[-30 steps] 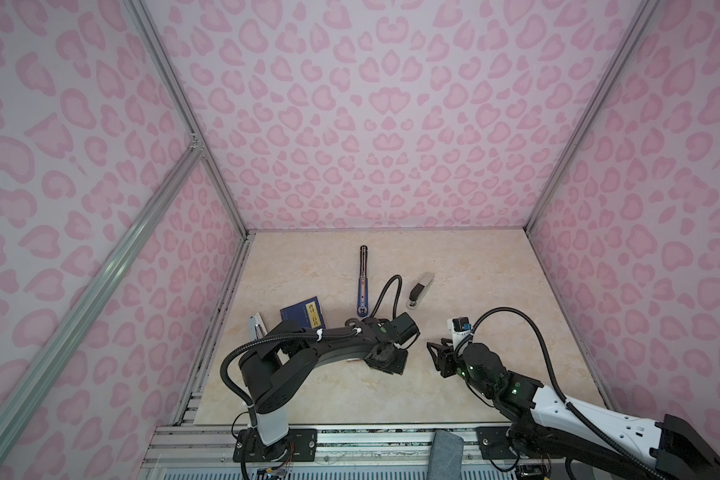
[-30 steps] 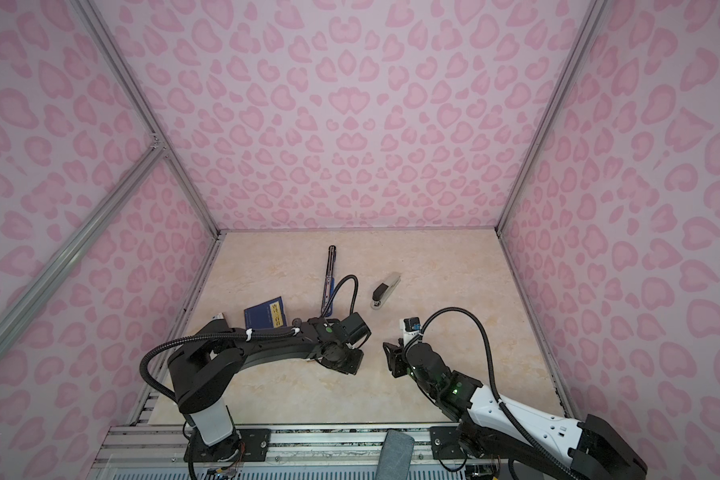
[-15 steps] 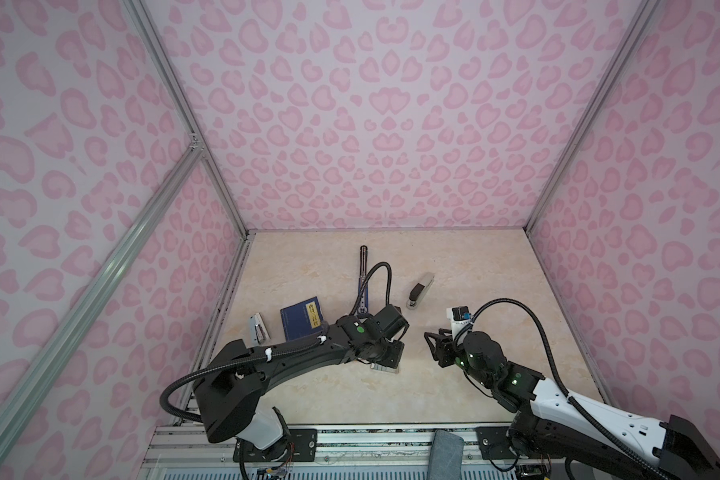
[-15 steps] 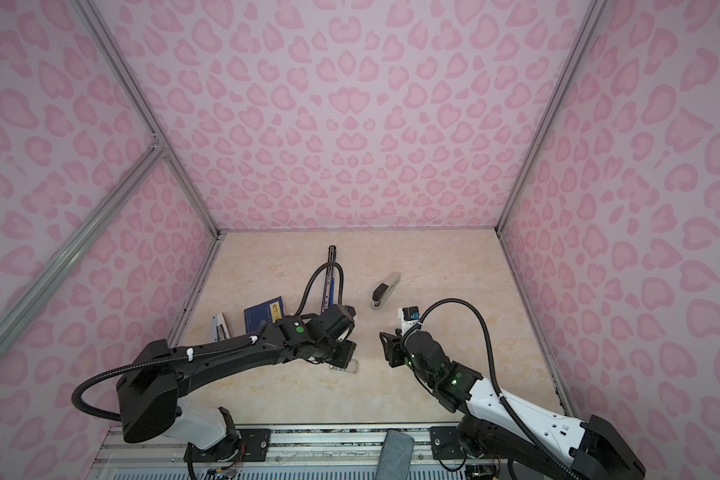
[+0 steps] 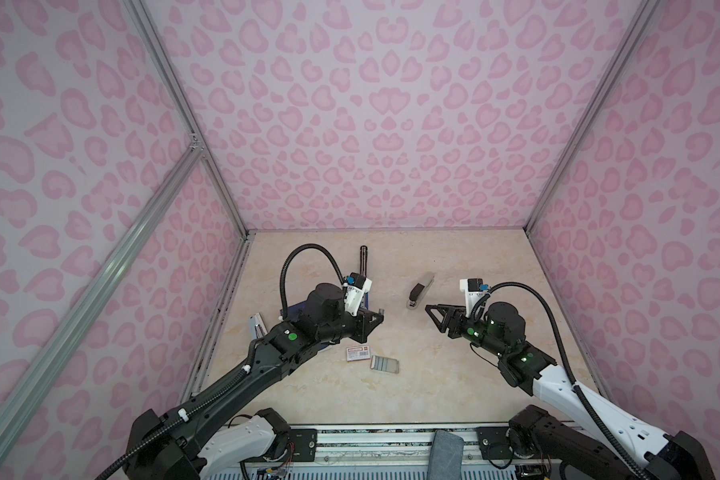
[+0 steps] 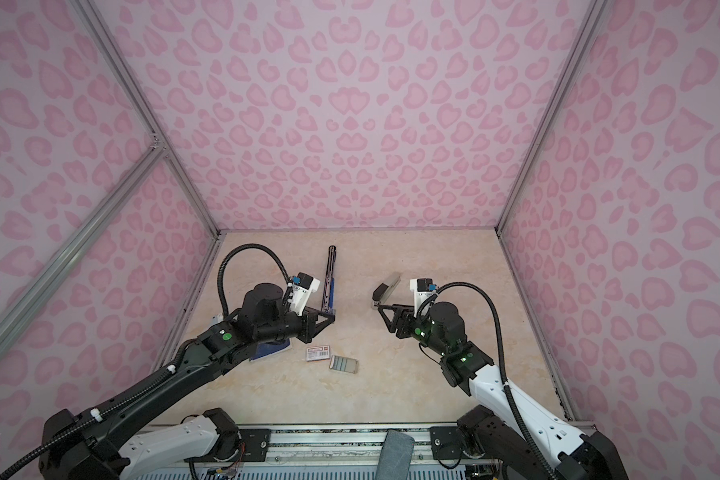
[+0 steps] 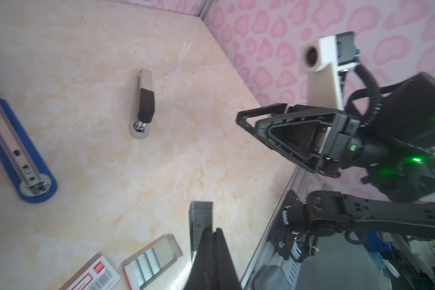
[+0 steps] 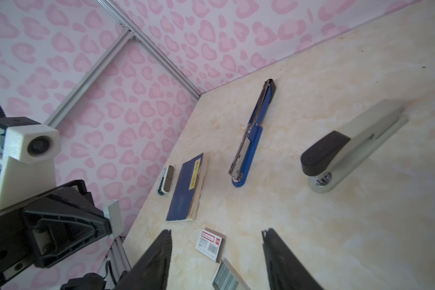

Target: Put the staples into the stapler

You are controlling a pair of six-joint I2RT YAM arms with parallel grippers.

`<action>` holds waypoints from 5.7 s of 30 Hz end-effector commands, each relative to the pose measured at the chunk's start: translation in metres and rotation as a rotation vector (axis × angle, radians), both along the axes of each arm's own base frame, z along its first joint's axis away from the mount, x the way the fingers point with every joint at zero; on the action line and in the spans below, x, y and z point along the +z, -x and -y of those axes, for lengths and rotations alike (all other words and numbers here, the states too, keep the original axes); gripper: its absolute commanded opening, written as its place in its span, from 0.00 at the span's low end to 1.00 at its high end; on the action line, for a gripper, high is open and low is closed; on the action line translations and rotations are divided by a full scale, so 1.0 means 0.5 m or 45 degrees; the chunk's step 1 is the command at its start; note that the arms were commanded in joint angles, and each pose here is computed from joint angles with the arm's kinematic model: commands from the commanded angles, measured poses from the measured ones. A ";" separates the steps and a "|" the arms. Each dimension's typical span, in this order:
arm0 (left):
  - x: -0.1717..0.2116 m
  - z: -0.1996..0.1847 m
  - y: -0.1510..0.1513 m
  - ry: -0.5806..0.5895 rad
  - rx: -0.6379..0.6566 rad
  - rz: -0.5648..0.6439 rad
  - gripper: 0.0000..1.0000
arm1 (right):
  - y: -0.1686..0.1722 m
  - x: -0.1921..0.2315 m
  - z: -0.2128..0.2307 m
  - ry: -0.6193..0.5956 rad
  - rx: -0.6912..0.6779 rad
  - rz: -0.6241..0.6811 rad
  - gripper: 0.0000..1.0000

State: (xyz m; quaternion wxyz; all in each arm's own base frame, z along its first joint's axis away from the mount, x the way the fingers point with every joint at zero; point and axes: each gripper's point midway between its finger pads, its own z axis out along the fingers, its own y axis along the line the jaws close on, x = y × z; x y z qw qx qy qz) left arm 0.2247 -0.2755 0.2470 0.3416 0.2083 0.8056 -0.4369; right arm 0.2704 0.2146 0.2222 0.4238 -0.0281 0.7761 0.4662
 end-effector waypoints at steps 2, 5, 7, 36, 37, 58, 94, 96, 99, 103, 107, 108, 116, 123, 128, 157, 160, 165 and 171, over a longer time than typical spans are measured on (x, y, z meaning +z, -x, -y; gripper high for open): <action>0.094 0.029 0.032 0.247 -0.170 0.127 0.03 | 0.035 0.099 -0.051 -0.219 0.245 0.090 0.61; 0.115 0.034 0.048 0.323 -0.223 0.139 0.03 | 0.045 0.142 -0.062 -0.315 0.311 0.146 0.60; 0.129 0.037 0.059 0.373 -0.262 0.158 0.03 | 0.054 0.164 -0.068 -0.352 0.346 0.176 0.61; 0.154 0.054 0.095 0.492 -0.425 0.122 0.03 | 0.153 0.229 -0.155 -0.420 0.696 0.323 0.49; 0.154 0.054 0.097 0.495 -0.432 0.120 0.03 | 0.156 0.230 -0.156 -0.425 0.705 0.324 0.48; 0.157 0.054 0.100 0.514 -0.444 0.110 0.03 | 0.168 0.232 -0.161 -0.452 0.756 0.340 0.29; 0.157 0.009 0.071 0.493 -0.265 0.139 0.33 | 0.146 0.220 -0.140 -0.385 0.654 0.353 0.18; 0.156 -0.017 0.056 0.486 -0.180 0.157 0.34 | 0.141 0.216 -0.134 -0.364 0.634 0.349 0.18; 0.136 -0.052 0.022 0.445 -0.023 0.151 0.43 | 0.134 0.201 -0.126 -0.298 0.593 0.337 0.18; 0.064 -0.090 -0.045 0.263 0.221 0.043 0.48 | 0.121 0.178 -0.113 -0.216 0.536 0.303 0.18; -0.020 -0.118 -0.108 0.041 0.420 -0.071 0.52 | 0.103 0.141 -0.096 -0.104 0.462 0.235 0.18; -0.038 -0.121 -0.120 -0.008 0.441 -0.087 0.52 | 0.099 0.132 -0.091 -0.068 0.443 0.221 0.18; -0.167 -0.122 -0.213 -0.275 0.569 -0.233 0.54 | 0.075 0.039 -0.044 0.264 0.297 0.075 0.18; -0.277 -0.116 -0.290 -0.485 0.627 -0.298 0.56 | 0.080 0.007 -0.022 0.316 0.262 0.036 0.18; -0.317 -0.107 -0.351 -0.601 0.656 -0.302 0.56 | 0.082 0.003 -0.014 0.311 0.244 0.029 0.18; -0.428 -0.010 -0.279 -0.864 0.620 -0.525 0.23 | 0.089 0.001 -0.003 0.223 0.227 0.053 0.19; -0.430 0.015 -0.258 -0.840 0.572 -0.558 0.31 | 0.090 0.000 -0.002 0.222 0.229 0.054 0.19; -0.440 0.041 -0.210 -0.826 0.488 -0.624 0.32 | 0.091 0.000 0.001 0.220 0.222 0.057 0.19; -0.416 0.093 -0.171 -0.742 0.385 -0.617 0.32 | 0.085 -0.002 0.004 0.224 0.205 0.054 0.19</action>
